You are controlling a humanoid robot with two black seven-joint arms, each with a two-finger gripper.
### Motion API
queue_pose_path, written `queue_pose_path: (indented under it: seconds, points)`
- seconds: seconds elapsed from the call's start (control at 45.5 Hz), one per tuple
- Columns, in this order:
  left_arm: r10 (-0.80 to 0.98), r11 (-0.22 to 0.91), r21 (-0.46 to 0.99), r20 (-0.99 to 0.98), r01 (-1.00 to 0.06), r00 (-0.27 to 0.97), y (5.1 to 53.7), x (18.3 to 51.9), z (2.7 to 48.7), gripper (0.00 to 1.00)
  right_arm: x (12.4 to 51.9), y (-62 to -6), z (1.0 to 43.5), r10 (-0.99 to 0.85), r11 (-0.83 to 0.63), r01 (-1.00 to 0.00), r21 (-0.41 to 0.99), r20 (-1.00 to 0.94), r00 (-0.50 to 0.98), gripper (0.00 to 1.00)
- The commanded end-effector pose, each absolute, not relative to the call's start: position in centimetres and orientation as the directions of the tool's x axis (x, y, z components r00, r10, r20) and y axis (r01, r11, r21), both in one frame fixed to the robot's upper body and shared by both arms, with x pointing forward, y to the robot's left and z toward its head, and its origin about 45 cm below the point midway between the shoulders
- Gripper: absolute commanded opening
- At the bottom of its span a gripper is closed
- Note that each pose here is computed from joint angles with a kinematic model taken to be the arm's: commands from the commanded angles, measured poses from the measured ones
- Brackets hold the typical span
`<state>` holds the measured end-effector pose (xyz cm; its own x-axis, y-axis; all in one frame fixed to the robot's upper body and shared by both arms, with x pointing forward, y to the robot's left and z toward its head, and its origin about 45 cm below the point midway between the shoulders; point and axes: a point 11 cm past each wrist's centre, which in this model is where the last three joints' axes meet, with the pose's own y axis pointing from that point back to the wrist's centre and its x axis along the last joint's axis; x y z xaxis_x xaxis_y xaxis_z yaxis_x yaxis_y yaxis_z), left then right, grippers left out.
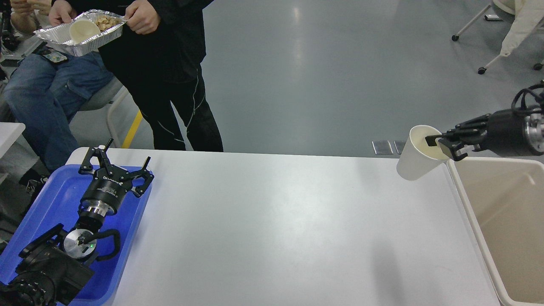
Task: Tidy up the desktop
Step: 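Lift the cup with the right gripper and carry it over the beige bin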
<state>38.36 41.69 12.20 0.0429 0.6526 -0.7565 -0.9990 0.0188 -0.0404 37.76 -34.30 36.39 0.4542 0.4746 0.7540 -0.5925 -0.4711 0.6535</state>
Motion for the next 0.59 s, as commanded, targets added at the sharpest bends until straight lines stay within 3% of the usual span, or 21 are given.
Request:
queue_pose_path:
  seconds: [0.0,0.571]
  points:
    - [0.653,0.019,-0.040,-0.756,-0.999,0.043,41.7,38.4,12.2,1.00,37.7,-34.2,37.7,0.480,-0.465,-0.601,0.651,0.755,0.447,0.00]
    - [0.652,0.018,-0.041,-0.757,-0.999,0.043,41.7,38.4,12.2,1.00,37.6,-35.5,37.7,0.459,-0.447,-0.620,0.645,0.760,0.459,0.00]
